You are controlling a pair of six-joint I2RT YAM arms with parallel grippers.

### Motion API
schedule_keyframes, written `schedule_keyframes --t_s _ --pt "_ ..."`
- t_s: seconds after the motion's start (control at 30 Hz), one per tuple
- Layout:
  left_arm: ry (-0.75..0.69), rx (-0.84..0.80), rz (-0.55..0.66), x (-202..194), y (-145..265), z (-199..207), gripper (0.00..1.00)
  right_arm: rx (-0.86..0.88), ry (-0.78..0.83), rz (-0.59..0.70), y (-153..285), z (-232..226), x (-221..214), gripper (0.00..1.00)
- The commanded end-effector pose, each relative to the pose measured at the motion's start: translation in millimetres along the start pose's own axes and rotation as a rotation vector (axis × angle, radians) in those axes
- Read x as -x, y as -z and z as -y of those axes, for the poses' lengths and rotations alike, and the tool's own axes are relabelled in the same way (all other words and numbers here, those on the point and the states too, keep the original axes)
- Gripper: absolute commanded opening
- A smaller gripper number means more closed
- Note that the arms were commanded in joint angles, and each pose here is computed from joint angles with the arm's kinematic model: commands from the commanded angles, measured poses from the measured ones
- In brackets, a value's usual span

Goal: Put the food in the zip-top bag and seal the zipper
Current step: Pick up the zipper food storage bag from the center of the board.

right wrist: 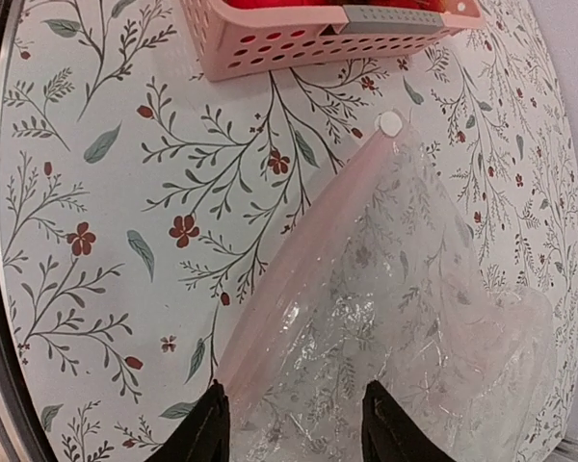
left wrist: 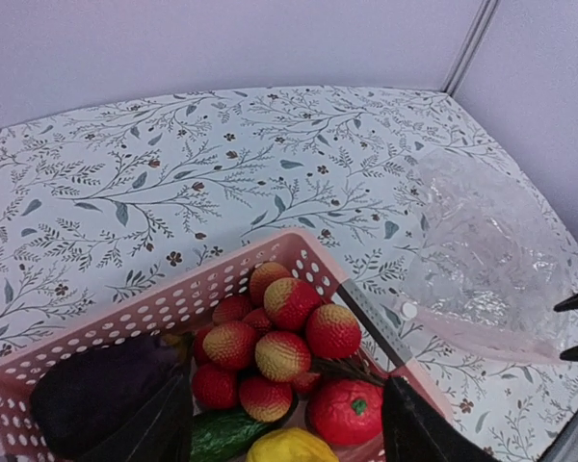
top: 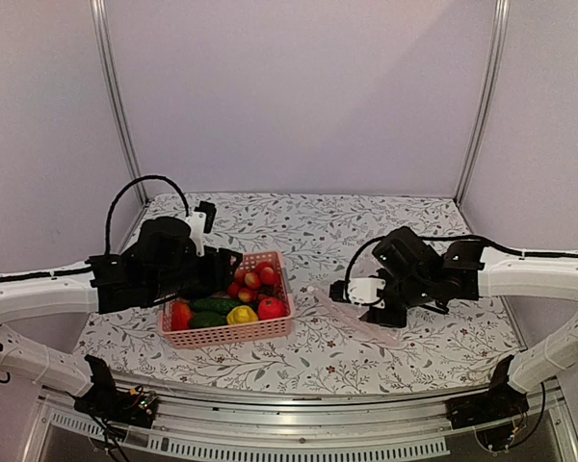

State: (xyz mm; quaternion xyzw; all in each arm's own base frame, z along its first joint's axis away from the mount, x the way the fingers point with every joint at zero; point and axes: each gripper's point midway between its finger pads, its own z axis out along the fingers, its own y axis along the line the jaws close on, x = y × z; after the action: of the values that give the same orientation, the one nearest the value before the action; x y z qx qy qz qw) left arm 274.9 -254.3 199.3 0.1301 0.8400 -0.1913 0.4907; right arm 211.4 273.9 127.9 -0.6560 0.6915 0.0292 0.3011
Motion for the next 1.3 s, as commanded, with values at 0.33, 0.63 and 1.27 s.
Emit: schedule_keyframes --t_s 0.33,0.63,1.27 --pt "0.129 0.145 0.113 33.1 21.6 -23.4 0.67 -0.295 0.121 -0.313 -57.6 4.0 -9.8 0.65" --pt "0.118 0.134 0.12 36.5 21.7 -20.8 0.67 -0.453 0.135 -0.341 -56.6 30.9 -12.1 0.51" --pt "0.095 0.066 0.125 54.7 -0.3 11.0 0.67 -0.537 0.069 -0.451 -75.3 58.5 -62.4 0.52"
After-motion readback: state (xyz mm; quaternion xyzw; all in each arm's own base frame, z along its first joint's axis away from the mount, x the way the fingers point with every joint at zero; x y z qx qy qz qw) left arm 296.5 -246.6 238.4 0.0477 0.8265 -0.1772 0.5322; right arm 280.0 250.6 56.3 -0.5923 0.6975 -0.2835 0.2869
